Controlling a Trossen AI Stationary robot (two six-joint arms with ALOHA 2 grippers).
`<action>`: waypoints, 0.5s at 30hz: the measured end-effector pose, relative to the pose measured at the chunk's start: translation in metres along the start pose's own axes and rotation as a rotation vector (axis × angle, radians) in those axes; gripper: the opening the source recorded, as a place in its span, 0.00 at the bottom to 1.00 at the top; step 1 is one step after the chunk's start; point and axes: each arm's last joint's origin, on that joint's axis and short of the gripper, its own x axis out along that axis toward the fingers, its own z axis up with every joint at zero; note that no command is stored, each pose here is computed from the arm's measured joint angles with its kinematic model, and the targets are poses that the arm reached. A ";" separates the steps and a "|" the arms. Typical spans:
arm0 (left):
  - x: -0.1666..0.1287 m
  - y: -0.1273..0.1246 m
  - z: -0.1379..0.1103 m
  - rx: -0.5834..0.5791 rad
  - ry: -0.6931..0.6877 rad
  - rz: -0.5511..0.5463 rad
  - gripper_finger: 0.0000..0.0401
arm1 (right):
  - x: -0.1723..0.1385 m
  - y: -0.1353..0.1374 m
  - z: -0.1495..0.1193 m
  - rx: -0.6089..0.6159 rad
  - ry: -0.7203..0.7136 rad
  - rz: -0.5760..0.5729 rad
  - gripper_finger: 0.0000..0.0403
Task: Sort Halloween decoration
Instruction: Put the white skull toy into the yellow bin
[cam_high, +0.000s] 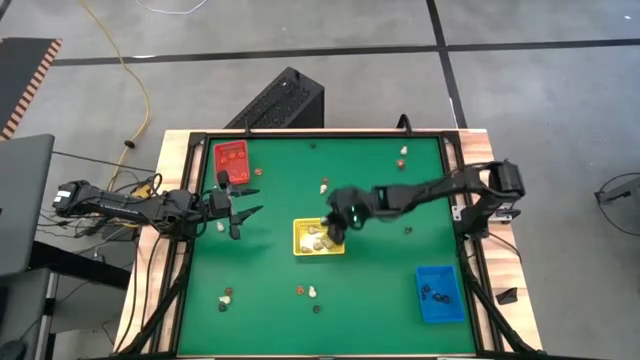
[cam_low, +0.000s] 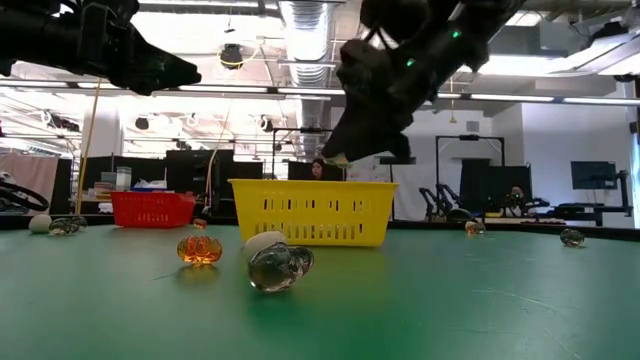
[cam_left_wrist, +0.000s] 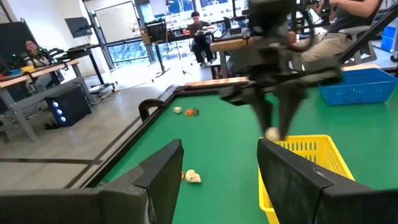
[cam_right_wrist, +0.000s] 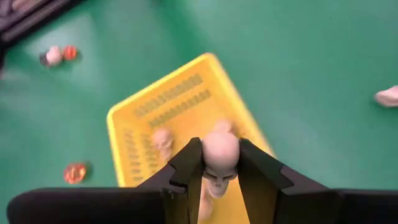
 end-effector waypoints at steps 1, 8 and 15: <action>0.000 0.000 0.000 0.000 0.000 0.000 0.49 | 0.000 0.007 -0.004 -0.015 -0.006 -0.012 0.29; 0.000 0.000 0.002 -0.010 -0.016 0.000 0.49 | -0.003 0.032 -0.018 -0.088 -0.038 -0.055 0.34; 0.000 0.000 0.002 -0.014 -0.020 -0.001 0.49 | -0.002 0.031 -0.020 -0.091 -0.021 -0.069 0.46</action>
